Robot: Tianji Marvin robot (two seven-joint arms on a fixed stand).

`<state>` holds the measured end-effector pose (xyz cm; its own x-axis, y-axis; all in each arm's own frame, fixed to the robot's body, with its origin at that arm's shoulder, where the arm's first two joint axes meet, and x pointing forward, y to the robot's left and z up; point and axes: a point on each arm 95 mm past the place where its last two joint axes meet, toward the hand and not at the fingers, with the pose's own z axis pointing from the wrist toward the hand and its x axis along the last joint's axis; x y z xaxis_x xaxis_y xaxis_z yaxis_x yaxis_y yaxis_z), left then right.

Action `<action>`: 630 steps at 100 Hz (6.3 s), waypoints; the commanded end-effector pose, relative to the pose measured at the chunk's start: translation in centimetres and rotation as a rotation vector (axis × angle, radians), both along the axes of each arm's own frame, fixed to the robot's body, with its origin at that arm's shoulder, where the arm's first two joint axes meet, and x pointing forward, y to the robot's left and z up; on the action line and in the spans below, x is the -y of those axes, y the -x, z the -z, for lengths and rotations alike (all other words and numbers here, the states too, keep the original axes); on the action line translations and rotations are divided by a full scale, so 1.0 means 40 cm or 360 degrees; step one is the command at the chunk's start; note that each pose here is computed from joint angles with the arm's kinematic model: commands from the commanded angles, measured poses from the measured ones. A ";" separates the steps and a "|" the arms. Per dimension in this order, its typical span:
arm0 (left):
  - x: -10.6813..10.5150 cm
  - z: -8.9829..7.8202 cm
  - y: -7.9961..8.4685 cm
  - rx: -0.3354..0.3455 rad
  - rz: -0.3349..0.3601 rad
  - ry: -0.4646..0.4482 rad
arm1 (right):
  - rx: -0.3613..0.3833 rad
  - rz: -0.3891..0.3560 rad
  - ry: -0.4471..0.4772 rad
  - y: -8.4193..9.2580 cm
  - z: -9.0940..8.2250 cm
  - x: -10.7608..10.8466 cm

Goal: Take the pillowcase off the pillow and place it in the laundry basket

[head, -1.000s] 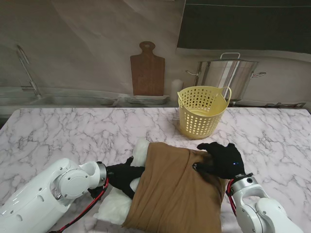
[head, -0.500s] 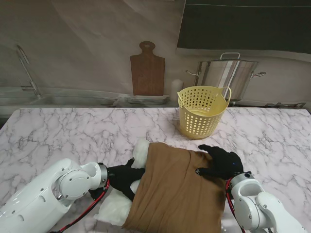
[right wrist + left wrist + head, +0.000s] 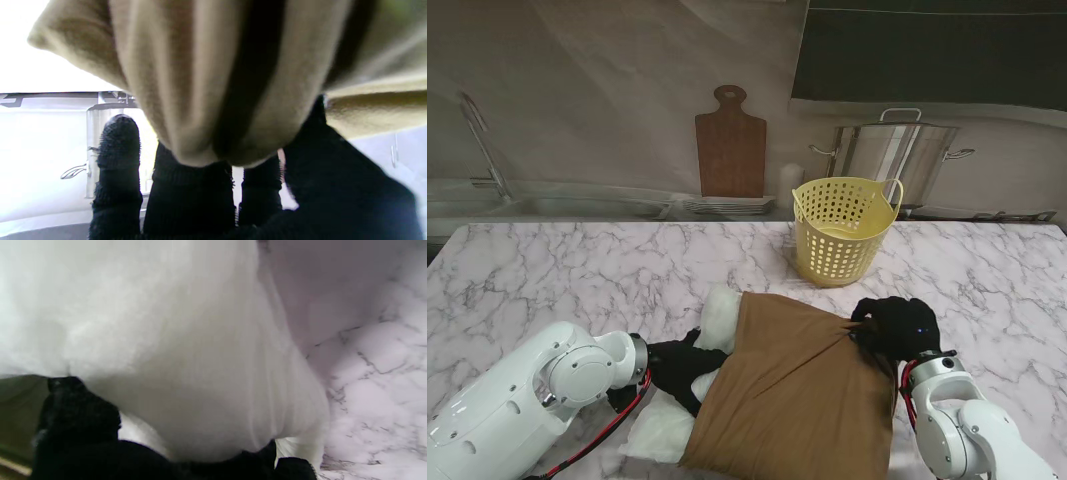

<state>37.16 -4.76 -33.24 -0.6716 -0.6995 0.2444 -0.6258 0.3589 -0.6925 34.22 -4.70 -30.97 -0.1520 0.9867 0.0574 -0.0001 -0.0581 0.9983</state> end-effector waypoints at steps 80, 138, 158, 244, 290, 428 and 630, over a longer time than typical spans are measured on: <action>-0.065 0.119 0.042 -0.0227 -0.0029 -0.0238 | 0.0013 0.0138 -0.0112 0.021 -0.034 0.069; -0.063 0.121 0.045 -0.0244 -0.0024 -0.0251 | -0.0273 -0.0054 0.0022 -0.026 0.039 -0.016; -0.063 0.121 0.046 -0.0251 -0.0020 -0.0269 | -0.0132 -0.0030 0.0154 -0.013 -0.011 0.027; -0.071 0.119 0.048 -0.0301 -0.0032 -0.0318 | 0.0110 0.0225 0.0255 0.037 -0.064 0.159; -0.057 0.115 0.057 -0.0270 -0.0012 -0.0254 | -0.0073 -0.0063 -0.0050 0.017 -0.062 -0.018; -0.060 0.110 0.055 -0.0364 -0.0018 -0.0370 | -0.0204 0.0005 0.0598 0.032 0.016 0.070; 0.037 0.049 0.060 -0.0003 0.0138 0.0348 | 0.0067 -0.0330 0.0248 -0.064 0.024 -0.026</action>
<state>36.16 -6.36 -33.59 -0.7260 -0.5744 0.3780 -0.5727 0.2008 -0.7948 36.32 -3.94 -32.03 -0.3413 0.9340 -0.1058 -0.0433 0.0968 0.9944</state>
